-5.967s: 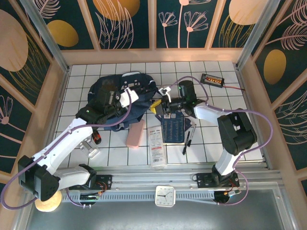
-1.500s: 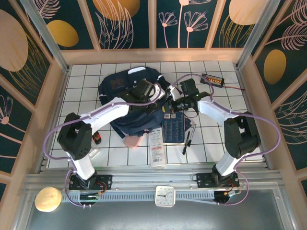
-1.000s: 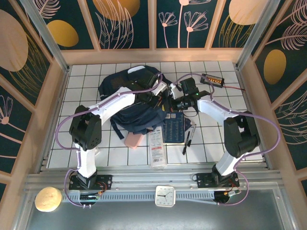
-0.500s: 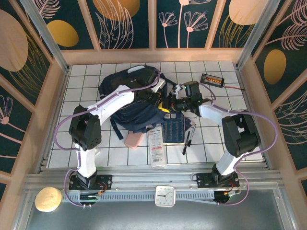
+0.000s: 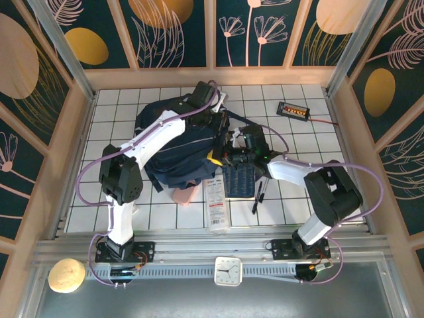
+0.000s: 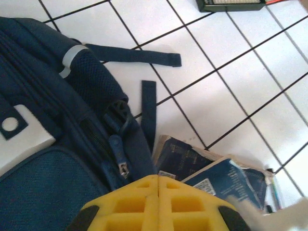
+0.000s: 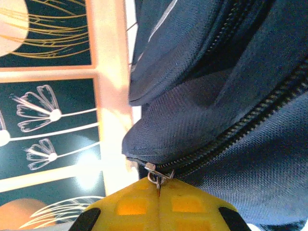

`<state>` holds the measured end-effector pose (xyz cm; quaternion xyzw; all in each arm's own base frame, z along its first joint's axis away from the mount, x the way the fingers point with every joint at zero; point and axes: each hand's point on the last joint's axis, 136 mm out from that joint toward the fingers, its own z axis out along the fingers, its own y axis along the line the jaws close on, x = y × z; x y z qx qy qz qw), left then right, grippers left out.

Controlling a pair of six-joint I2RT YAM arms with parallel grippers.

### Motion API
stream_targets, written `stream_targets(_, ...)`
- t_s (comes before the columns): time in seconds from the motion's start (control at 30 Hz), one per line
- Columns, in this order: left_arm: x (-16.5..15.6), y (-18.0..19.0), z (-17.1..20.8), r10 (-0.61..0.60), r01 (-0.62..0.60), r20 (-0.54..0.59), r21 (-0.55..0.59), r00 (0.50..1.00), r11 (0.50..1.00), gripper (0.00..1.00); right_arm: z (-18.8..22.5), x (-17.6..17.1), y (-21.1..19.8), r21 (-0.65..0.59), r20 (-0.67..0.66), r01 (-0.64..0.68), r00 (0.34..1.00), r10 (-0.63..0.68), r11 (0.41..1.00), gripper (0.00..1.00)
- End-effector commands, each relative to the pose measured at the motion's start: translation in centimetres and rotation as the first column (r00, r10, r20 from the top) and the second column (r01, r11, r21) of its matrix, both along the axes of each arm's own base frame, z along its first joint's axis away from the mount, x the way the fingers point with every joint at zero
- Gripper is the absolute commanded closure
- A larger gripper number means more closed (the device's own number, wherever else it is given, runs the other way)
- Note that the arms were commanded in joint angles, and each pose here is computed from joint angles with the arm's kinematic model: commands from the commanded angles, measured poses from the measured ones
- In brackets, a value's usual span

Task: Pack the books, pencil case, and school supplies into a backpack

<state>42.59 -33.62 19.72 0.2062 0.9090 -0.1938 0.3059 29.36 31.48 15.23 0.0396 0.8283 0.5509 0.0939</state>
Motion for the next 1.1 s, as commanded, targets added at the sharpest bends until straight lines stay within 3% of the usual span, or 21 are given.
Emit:
stream_targets(0.0,-1.5,3.9,-0.3,0.037,-0.039,0.023,0.144,0.999,0.989,0.60,1.8,2.9,-4.4,-0.070,0.118,0.135,0.985,-0.126,0.988,1.00)
stream_targets(0.1,-3.6,7.0,-0.6,0.056,-0.064,0.041,0.208,0.998,0.976,0.37,2.5,4.8,-8.6,-0.089,0.151,0.203,0.970,-0.188,0.975,1.00)
stream_targets(0.23,-7.2,8.3,0.0,-0.031,0.019,0.059,0.183,0.998,0.983,0.22,2.5,6.2,-10.6,-0.081,0.131,0.156,0.981,-0.145,0.984,1.00)
stream_targets(0.33,-9.9,7.9,-1.4,-0.135,0.127,0.046,0.142,0.990,0.982,0.22,2.4,6.5,-10.2,-0.067,0.116,0.110,0.988,-0.102,0.992,1.00)
stream_targets(0.5,-14.4,6.6,-5.8,-0.311,0.300,0.021,0.212,0.950,0.930,0.22,2.3,7.1,-9.4,-0.054,0.082,0.058,0.995,-0.053,0.997,1.00)
stream_targets(0.6,-15.2,5.8,-7.3,-0.328,0.315,0.024,0.217,0.944,0.924,0.22,2.4,7.3,-9.2,-0.061,0.075,0.041,0.997,-0.036,0.997,1.00)
stream_targets(0.73,-13.8,4.8,-7.8,-0.284,0.265,0.060,0.223,0.957,0.938,0.23,2.5,6.7,-9.0,-0.051,0.062,0.010,0.998,-0.007,0.999,1.00)
stream_targets(0.8,-12.6,4.3,-7.9,-0.258,0.235,0.075,0.231,0.963,0.944,0.31,2.1,6.2,-8.8,-0.047,0.038,-0.019,0.999,0.021,0.999,1.00)
stream_targets(0.83,-12.2,4.0,-8.0,-0.253,0.230,0.076,0.232,0.964,0.945,0.41,2.0,5.9,-8.7,-0.039,0.025,-0.036,0.999,0.037,0.999,1.00)
stream_targets(0.9,-11.6,3.6,-8.6,-0.252,0.230,0.060,0.248,0.966,0.941,0.82,1.8,5.2,-8.4,-0.015,-0.020,-0.072,0.997,0.072,0.997,1.00)
stream_targets(0.93,-11.4,3.6,-8.9,-0.243,0.222,0.052,0.259,0.969,0.940,0.95,1.6,4.8,-8.4,-0.009,-0.041,-0.088,0.995,0.087,0.996,1.00)
stream_targets(0.97,-11.1,3.6,-9.3,-0.237,0.217,0.045,0.270,0.970,0.938,1.00,1.5,4.5,-8.2,-0.003,-0.056,-0.106,0.993,0.106,0.994,1.00)
stream_targets(1.07,-10.8,3.8,-9.7,-0.214,0.194,0.039,0.285,0.976,0.939,1.00,2.0,3.5,-7.7,0.033,-0.066,-0.156,0.985,0.158,0.987,1.00)
